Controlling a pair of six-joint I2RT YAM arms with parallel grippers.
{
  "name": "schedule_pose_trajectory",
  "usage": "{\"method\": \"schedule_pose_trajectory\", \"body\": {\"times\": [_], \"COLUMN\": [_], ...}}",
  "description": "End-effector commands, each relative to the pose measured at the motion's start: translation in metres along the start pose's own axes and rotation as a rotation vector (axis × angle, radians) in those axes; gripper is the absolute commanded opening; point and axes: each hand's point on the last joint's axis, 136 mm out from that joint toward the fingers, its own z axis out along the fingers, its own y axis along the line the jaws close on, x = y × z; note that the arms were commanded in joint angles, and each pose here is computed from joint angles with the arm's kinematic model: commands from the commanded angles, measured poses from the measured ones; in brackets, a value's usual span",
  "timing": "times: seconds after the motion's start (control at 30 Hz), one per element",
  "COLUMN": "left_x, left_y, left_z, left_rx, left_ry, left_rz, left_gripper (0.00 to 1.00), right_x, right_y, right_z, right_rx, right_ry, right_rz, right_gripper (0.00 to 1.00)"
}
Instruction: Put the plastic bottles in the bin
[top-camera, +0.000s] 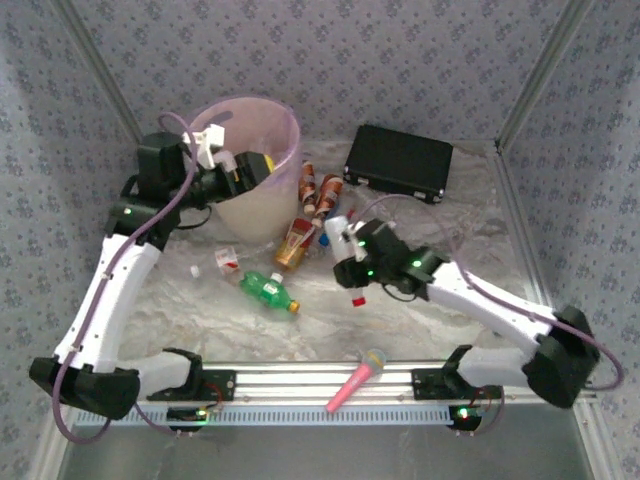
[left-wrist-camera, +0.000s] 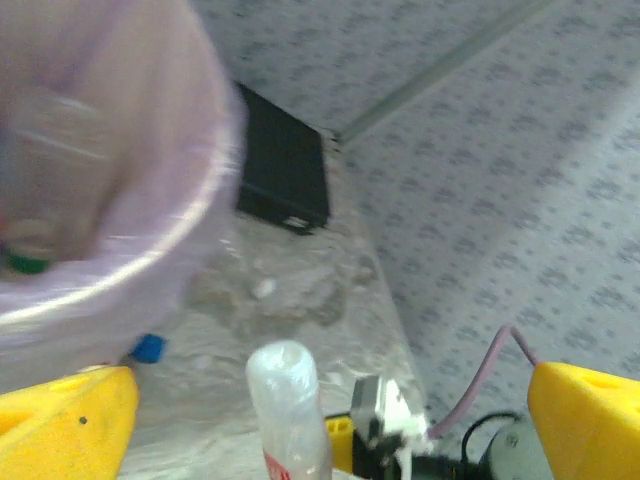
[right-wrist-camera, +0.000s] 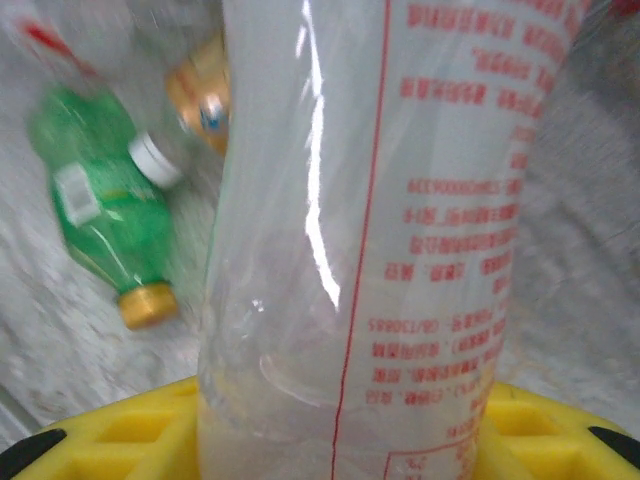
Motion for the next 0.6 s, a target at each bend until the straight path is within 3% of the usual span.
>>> {"method": "schedule_pose_trajectory", "body": {"times": [0.0,0.17,0.57], "left_x": [0.003,0.039,0.103], "left_y": [-0.035,-0.057,-0.074], "left_z": [0.009,0.038,0.107], "left_rx": [0.16,0.219,0.237], "left_ry": [-0.017,0.087,0.273], "left_rz": [-0.036,-0.035,-0.012], "left_gripper": [1.0,0.94,0.84], "right_x": [-0.024,-0.061,-0.092], "right_y": [0.01,0.023,0.045], "right_z": [-0.032,-0.072,-0.097], "right_rx": [-0.168,-0.295,-0.408], "right_ry": [-0.136,-0.308,-0.424], "right_rz": [0.033,0.045,0.029], "right_gripper": [0.5,0.51,0.52]}}
